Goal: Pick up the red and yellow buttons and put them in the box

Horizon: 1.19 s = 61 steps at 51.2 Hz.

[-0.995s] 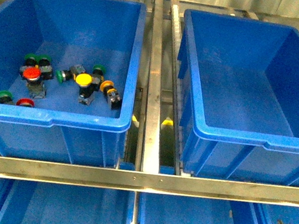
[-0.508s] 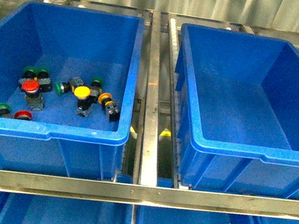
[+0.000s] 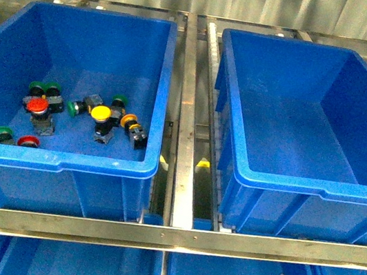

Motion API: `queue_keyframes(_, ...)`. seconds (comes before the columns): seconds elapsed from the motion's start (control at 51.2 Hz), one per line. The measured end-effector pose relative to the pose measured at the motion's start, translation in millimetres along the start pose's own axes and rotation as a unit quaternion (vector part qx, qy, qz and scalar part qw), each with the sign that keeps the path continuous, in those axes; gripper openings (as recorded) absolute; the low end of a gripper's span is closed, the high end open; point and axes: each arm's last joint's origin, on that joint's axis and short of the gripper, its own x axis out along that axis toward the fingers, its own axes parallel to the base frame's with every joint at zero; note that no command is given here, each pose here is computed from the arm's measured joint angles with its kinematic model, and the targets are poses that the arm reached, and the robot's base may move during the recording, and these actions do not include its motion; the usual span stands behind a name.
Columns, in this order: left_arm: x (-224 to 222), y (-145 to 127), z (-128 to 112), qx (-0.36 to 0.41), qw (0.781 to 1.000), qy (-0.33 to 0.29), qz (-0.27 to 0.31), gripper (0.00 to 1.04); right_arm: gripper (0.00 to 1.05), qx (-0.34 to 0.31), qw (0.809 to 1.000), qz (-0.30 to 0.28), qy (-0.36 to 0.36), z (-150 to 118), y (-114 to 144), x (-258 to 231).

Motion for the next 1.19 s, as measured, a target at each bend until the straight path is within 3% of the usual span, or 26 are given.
queue_keyframes(0.215, 15.5, 9.2, 10.4, -0.057, 0.998, 0.007, -0.016, 0.97, 0.97, 0.000, 1.000, 0.000, 0.000, 0.0, 0.0, 0.0)
queue_keyframes(0.527, 56.3, -0.2, 29.0, -0.045, 0.998, 0.007, -0.035, 0.97, 0.97, 0.000, 1.000, 0.000, 0.000, 0.0, 0.0, 0.0)
queue_keyframes(0.898, 154.0, -20.6, 40.5, -0.010, 0.999, 0.040, -0.023, 0.97, 0.97, 0.000, 1.000, 0.000, 0.000, 0.0, 0.0, 0.0)
queue_keyframes(1.191, 246.2, -51.8, 18.0, 0.059, 0.993, 0.100, 0.003, 0.97, 0.97, 0.000, 1.000, 0.000, 0.000, 0.0, 0.0, 0.0)
